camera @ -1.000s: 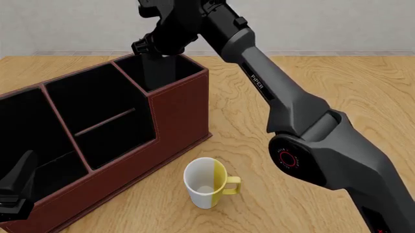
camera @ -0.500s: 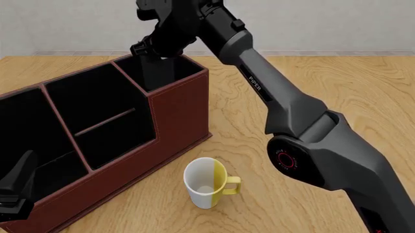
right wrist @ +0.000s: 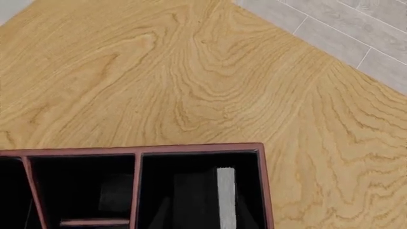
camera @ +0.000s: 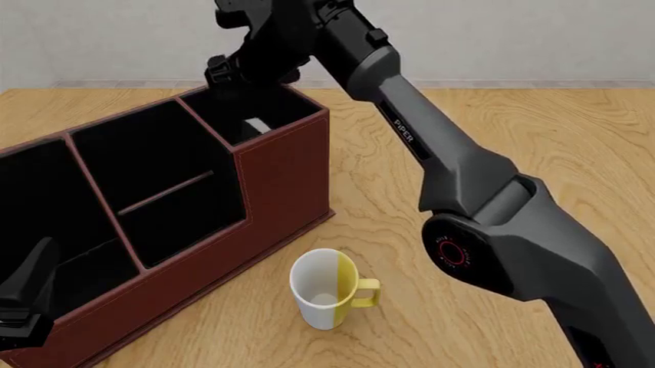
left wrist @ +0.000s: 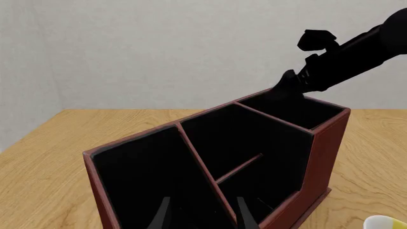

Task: Pick up the book and place it in the right compartment of the caddy.

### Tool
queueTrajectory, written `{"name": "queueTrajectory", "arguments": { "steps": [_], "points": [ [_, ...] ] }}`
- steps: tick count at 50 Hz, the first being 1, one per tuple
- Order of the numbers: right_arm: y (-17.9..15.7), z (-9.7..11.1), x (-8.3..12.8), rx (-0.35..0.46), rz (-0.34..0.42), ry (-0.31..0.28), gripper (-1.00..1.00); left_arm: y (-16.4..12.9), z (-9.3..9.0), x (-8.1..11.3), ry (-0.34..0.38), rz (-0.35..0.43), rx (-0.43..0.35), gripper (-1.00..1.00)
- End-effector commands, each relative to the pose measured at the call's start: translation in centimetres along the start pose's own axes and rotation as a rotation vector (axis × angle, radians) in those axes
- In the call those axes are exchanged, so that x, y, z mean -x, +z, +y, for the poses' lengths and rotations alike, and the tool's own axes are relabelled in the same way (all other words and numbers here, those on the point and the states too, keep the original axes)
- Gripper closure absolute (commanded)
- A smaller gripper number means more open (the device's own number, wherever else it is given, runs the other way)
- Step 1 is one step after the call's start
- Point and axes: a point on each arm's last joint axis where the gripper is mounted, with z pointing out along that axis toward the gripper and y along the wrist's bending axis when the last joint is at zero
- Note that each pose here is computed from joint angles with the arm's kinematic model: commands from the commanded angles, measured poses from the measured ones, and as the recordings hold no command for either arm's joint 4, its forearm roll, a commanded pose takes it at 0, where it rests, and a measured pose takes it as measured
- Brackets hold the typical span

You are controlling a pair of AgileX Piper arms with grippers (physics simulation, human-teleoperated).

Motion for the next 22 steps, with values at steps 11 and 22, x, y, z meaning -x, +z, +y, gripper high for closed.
{"name": "queueTrajectory", "arguments": {
  "steps": [11, 22],
  "points": [
    [-0.26, 0.19, 0.17, 0.004, -0.009, 0.0, -1.0, 0.0, 0.0, 0.0, 0.0, 0.0, 0.0, -1.0],
    [-0.51, 0.1, 0.34, 0.003, -0.017, -0.001, -1.0, 0.0, 0.0, 0.0, 0.0, 0.0, 0.0, -1.0]
  ]
}}
